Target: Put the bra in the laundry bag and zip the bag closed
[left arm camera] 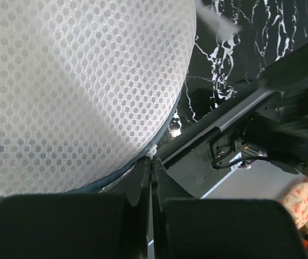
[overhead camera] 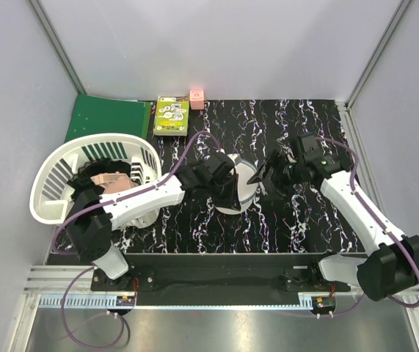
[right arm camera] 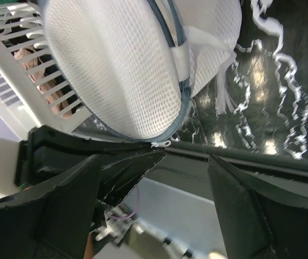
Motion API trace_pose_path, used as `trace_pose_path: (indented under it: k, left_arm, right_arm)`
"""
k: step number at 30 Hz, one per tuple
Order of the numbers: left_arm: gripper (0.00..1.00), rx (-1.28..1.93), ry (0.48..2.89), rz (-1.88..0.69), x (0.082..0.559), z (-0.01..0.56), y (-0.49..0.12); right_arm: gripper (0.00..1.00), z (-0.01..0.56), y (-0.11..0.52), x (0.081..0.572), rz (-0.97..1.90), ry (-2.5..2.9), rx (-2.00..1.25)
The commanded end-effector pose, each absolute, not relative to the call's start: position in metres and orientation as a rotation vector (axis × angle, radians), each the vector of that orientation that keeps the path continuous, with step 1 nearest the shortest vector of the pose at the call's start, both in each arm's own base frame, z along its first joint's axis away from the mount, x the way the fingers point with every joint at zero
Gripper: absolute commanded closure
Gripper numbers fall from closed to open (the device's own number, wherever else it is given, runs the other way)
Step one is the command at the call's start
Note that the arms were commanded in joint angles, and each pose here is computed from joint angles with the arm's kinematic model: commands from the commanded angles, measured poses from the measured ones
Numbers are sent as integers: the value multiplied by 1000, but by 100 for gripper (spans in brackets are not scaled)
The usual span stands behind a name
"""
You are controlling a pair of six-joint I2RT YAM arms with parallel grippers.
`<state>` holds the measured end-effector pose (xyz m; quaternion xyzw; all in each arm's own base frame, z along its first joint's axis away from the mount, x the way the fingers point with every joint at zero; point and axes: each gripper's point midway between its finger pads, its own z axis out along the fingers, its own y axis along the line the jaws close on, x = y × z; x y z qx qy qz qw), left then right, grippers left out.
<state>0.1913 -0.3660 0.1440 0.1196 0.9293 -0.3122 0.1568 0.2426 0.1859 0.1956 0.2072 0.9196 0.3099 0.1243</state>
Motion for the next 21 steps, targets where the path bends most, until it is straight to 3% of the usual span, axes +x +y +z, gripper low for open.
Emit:
trace_pose_path:
  k: [1, 9, 13, 15, 16, 18, 20, 21]
  left_arm:
    - [100, 358, 2565, -1068, 194, 179, -390]
    - [100, 348, 2538, -1065, 199, 185, -391]
    - [100, 315, 2545, -1037, 205, 181, -384]
    - [100, 294, 2553, -1031, 206, 178, -378]
    - [100, 294, 2549, -1032, 207, 179, -377]
    - [100, 277, 2552, -1002, 209, 176, -372]
    - [100, 261, 2570, -977, 209, 170, -363]
    - [100, 239, 2582, -956, 212, 165, -355]
  right_arm:
    - [16, 191, 216, 252, 1159, 2615, 717]
    - [34, 166, 228, 256, 1155, 2658, 778]
    - [62, 159, 228, 263, 1122, 2671, 782]
    - [65, 156, 229, 264, 1124, 2683, 777]
    - [77, 156, 230, 264, 1127, 2686, 767]
    - [90, 152, 226, 266, 1106, 2687, 764]
    - [100, 149, 221, 271, 1088, 2686, 749]
    - [100, 151, 220, 274, 1086, 2679, 731]
